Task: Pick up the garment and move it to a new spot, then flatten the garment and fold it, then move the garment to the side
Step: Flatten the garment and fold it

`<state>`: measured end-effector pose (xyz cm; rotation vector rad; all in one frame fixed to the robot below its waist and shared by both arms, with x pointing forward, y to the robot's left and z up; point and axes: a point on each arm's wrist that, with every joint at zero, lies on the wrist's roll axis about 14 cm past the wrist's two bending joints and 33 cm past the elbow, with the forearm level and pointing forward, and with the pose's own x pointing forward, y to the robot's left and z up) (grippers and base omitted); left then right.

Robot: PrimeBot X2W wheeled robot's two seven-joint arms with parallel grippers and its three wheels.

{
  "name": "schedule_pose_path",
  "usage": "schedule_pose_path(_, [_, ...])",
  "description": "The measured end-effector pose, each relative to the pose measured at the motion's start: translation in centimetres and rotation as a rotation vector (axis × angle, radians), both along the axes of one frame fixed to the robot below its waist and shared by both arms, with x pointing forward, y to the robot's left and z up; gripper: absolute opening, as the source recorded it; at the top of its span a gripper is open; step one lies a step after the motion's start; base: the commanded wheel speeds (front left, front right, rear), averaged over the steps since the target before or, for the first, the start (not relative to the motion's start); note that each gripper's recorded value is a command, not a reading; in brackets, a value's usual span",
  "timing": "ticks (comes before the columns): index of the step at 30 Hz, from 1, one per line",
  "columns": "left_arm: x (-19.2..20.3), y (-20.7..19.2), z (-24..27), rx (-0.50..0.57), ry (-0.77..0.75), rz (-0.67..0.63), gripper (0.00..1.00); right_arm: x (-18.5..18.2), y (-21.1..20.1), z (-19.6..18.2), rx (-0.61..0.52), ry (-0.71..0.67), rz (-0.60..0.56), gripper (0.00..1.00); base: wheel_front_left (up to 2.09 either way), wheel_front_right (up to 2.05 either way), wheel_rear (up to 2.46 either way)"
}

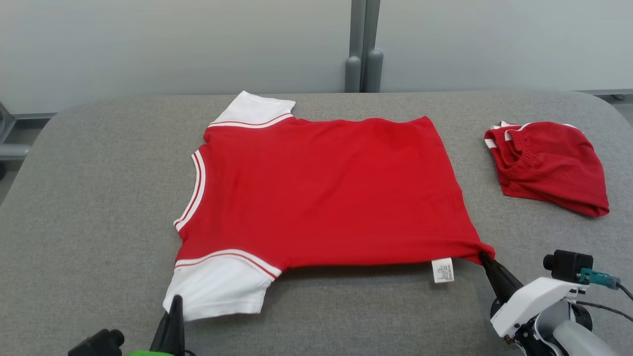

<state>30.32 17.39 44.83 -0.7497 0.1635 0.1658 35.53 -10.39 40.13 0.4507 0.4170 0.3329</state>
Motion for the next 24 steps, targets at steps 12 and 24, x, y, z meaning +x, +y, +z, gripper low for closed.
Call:
schedule_pose_path(12, [-3.6, 0.2, -1.9, -0.006, 0.086, 0.022, 0.0, -3.3, -0.4, -1.6, 0.004, 0.052, 0.013, 0.0, 0.0, 0.0, 0.0])
schedule_pose_path(24, [-5.3, -1.0, -4.6, 0.026, 0.2, -0.056, 0.0, -5.5, 0.2, -3.2, -0.042, 0.094, 0.07, 0.0, 0.0, 0.0, 0.0])
